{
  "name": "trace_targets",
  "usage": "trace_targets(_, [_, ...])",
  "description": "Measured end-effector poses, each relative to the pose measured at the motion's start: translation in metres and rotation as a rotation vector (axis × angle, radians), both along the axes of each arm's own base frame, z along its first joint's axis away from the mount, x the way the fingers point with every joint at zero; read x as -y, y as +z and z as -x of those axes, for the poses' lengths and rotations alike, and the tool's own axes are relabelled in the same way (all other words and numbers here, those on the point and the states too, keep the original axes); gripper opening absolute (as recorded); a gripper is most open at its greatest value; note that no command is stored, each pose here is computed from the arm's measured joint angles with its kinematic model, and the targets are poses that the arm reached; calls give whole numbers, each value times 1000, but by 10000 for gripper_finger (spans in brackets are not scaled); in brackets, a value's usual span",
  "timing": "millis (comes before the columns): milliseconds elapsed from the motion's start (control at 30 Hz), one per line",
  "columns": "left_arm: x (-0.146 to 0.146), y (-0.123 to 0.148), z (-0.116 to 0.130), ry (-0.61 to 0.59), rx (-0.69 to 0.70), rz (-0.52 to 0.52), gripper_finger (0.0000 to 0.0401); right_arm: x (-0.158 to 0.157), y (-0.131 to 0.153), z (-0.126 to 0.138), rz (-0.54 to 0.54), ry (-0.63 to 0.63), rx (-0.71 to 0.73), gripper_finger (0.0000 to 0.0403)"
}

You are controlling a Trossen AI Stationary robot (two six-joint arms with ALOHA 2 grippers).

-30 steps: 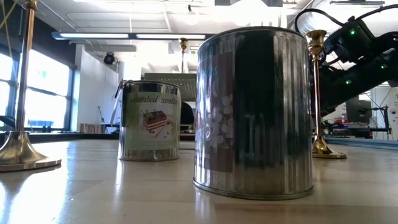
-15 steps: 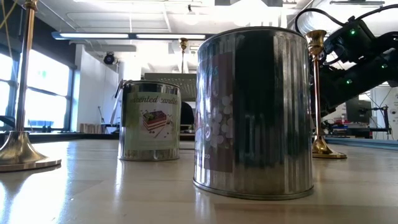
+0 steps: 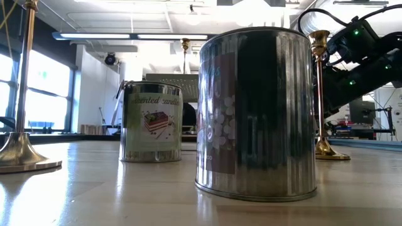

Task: Pick & Place candle stick holders
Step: Put the top green scented candle on the shelf

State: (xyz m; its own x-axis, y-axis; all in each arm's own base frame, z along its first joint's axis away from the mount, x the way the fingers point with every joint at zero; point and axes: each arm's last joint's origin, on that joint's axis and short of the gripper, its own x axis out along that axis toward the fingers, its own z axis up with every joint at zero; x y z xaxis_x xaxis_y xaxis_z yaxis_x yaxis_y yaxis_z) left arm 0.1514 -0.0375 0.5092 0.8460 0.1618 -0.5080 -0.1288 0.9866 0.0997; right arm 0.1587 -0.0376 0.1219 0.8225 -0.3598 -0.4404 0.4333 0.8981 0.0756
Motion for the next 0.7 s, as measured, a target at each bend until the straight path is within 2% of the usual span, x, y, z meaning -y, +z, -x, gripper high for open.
trace_targets(700, [-1,1,3,14,10,24,131,0,2,-1,-8,-1,28,397])
